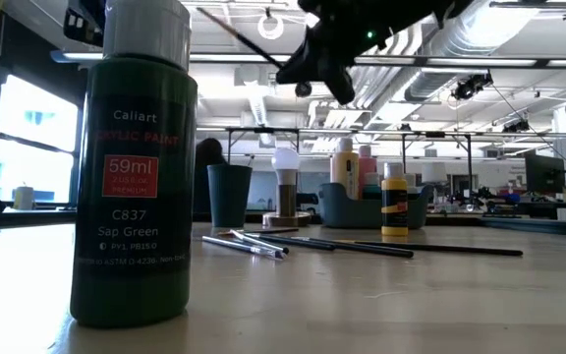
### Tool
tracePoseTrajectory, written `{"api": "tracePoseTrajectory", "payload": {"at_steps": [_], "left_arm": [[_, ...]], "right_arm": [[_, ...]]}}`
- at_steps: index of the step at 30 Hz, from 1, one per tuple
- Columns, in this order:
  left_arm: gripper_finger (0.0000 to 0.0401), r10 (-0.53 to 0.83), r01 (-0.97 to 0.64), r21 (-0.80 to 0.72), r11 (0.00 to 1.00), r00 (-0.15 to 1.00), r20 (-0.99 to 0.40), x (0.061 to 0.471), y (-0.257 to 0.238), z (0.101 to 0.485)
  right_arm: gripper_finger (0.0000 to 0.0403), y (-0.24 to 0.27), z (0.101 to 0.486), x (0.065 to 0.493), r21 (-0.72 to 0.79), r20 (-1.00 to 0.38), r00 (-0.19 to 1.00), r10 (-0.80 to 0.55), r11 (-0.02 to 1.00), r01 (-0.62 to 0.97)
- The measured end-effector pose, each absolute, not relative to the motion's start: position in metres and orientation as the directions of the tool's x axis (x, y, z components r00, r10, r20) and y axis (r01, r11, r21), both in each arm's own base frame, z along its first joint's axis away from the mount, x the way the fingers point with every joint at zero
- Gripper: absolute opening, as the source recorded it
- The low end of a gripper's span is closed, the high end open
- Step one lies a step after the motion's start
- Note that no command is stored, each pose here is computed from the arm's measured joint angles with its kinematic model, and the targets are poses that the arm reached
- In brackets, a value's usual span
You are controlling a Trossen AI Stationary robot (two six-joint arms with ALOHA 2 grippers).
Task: Pick & Place Paint Supplies
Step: Put the gold paintbrush into the blue cup
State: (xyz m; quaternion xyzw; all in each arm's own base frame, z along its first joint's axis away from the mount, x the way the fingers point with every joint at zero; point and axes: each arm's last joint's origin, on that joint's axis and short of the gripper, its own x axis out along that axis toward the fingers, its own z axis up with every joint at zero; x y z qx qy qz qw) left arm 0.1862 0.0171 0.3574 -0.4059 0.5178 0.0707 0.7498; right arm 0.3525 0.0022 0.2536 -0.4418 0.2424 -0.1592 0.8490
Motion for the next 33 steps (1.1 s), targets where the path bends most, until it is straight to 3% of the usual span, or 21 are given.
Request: {"api": "tracePoseTrajectory", "payload": {"at_steps": [6, 10, 14, 21, 30, 33], "left_arm": [[0.0122, -0.142, -0.57, -0.439, 0.695, 0.489, -0.86, 0.172, 0.02, 0.364], [0.0122, 0.087, -0.543, -0.256, 0.8, 0.527, -0.845, 0.157, 0.018, 0.373], [0.0122, 0.32, -0.529, -0.077, 0.845, 0.616, -0.72, 0.136, 0.008, 0.386], [0.0122, 0.327, -0.347, 0.034, 0.937, 0.842, -0.429, 0.12, -0.016, 0.375], [0.0122, 0.459, -0.386, 0.269, 0.882, 0.833, -0.308, 0.121, -0.029, 0.294], [0.0122, 0.422, -0.351, 0.278, 0.894, 0.867, -0.266, 0.113, -0.031, 0.283]], "right_arm": [[0.0013, 0.003, 0.263, 0.347, -0.813, -0.253, 0.839, -0.482, 0.576, 0.085], [0.0013, 0.003, 0.263, 0.346, -0.786, -0.268, 0.841, -0.471, 0.611, 0.092], [0.0013, 0.005, 0.26, 0.346, -0.72, -0.305, 0.859, -0.41, 0.69, 0.074], [0.0013, 0.005, 0.261, 0.349, -0.44, -0.318, 0.94, -0.12, 0.897, -0.034], [0.0013, -0.003, 0.275, 0.353, -0.249, -0.178, 0.982, 0.069, 0.962, -0.112], [0.0013, -0.005, 0.276, 0.353, -0.222, -0.162, 0.983, 0.091, 0.967, -0.126]]}}
